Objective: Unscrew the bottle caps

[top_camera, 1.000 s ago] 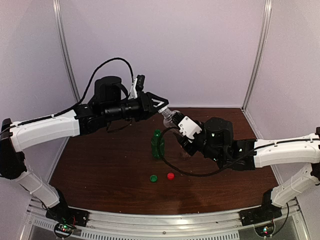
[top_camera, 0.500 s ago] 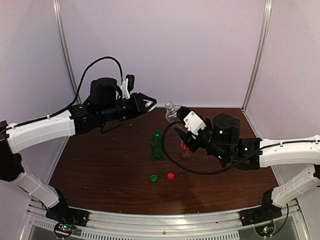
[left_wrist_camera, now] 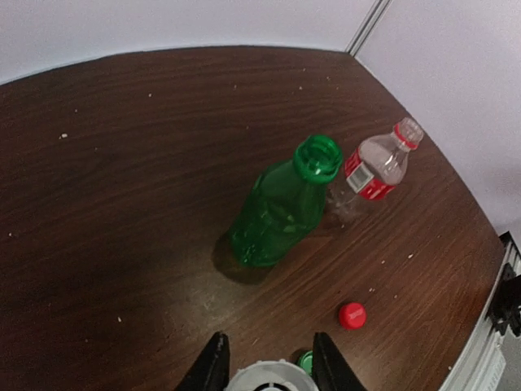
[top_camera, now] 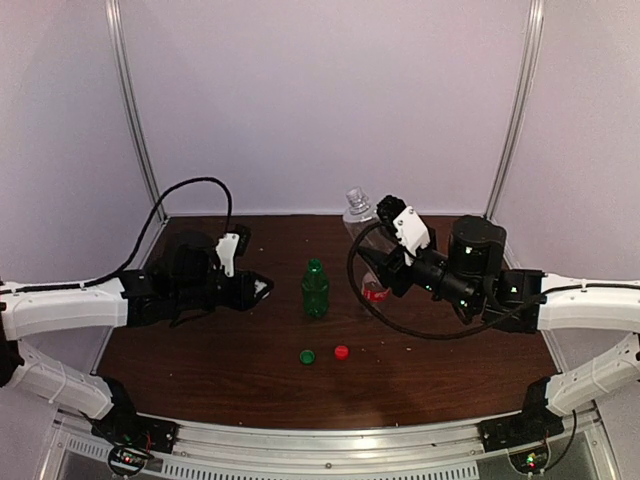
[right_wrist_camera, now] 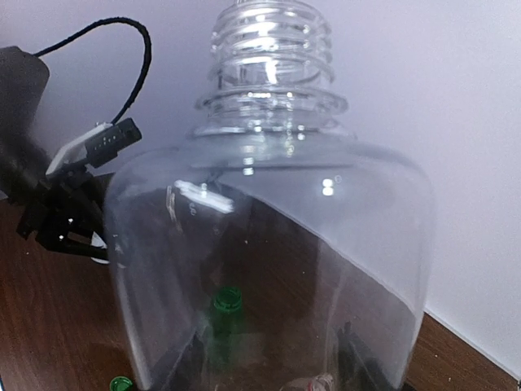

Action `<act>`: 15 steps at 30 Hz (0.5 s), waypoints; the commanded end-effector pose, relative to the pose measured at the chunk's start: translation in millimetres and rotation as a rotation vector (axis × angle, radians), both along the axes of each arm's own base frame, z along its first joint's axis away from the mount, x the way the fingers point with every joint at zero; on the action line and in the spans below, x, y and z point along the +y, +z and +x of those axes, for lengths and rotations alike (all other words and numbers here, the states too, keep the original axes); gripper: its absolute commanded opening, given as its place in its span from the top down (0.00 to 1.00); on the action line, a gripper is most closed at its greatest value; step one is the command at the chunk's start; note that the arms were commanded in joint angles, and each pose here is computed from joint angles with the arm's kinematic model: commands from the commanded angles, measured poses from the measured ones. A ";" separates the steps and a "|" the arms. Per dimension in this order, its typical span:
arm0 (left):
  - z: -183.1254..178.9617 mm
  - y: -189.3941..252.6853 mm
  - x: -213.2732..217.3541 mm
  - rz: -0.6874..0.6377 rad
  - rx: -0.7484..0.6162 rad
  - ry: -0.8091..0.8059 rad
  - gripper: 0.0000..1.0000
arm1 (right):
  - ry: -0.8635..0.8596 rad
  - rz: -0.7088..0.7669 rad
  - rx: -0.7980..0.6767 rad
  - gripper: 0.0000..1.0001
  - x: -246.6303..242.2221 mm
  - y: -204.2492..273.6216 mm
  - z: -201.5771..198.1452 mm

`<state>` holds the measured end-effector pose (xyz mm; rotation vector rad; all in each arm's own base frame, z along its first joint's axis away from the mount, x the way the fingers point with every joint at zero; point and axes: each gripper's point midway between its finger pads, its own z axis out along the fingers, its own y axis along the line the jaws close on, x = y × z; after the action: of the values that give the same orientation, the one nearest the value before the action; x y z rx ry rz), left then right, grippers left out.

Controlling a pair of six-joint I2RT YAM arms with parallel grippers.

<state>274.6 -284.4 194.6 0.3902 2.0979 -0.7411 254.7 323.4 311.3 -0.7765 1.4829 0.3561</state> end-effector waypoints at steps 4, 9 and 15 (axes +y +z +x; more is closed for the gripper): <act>-14.2 -58.4 17.7 0.053 -0.048 -0.035 0.90 | 0.092 0.071 0.089 0.46 7.6 -3.5 -3.0; -19.7 -97.3 24.3 0.104 -0.014 -0.039 0.88 | 0.100 0.076 0.125 0.46 8.8 -10.9 0.4; -23.5 -130.1 24.2 0.149 0.037 -0.053 0.82 | 0.100 0.077 0.161 0.46 10.2 -20.9 3.2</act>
<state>243.8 -251.9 63.4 0.5082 2.2487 -0.6031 257.7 331.6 293.8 -0.7874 1.5547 0.5152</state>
